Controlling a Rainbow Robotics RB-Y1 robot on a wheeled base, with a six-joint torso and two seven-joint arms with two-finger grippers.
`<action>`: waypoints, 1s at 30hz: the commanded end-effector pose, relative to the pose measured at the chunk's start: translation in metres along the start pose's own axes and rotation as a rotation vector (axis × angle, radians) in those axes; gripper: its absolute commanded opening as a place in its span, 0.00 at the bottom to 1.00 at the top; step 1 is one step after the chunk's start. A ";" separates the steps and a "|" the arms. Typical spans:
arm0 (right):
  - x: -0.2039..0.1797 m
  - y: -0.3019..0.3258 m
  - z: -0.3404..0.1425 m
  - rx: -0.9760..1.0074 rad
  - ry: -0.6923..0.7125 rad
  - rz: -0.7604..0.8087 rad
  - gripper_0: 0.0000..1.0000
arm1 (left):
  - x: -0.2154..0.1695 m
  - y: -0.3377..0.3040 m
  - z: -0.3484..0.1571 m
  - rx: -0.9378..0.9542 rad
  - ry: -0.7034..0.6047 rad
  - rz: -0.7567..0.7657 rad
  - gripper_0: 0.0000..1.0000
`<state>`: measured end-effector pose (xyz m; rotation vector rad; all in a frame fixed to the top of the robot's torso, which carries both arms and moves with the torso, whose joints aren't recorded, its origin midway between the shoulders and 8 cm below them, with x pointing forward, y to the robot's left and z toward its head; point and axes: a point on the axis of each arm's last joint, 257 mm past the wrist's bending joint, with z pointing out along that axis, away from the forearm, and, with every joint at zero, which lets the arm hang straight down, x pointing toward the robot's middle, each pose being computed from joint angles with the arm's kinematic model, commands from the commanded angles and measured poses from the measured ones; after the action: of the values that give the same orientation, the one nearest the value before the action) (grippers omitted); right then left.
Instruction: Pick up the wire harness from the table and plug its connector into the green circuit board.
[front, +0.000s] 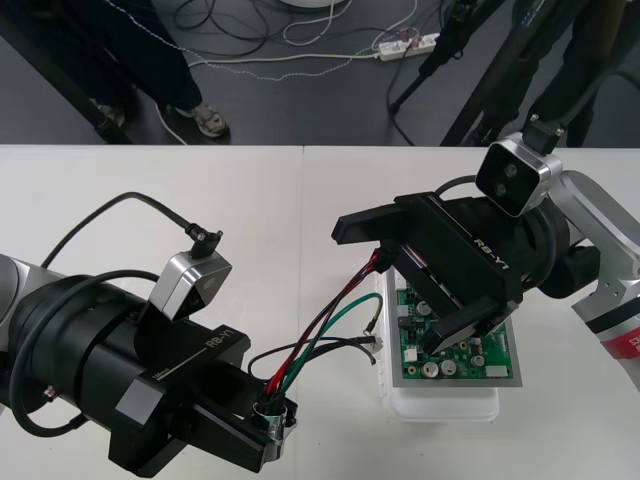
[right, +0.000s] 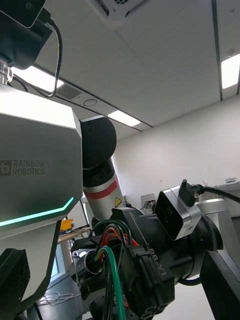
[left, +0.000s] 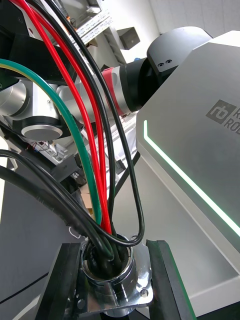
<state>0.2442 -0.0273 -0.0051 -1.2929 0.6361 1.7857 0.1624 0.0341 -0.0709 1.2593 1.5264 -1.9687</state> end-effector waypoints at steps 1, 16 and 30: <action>-0.011 0.009 0.018 -0.075 -0.004 0.007 1.00 | 0.002 -0.017 0.006 0.048 0.053 -0.009 0.00; -0.012 0.009 0.016 -0.071 -0.002 0.009 0.00 | 0.002 -0.017 0.006 0.048 0.052 -0.007 0.00; -0.014 0.009 0.015 -0.071 -0.010 0.011 0.00 | 0.002 -0.018 0.006 0.050 0.050 -0.011 0.00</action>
<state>0.2442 -0.0284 -0.0023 -1.2835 0.6275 1.7928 0.1621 0.0343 -0.0700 1.2584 1.5233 -1.9724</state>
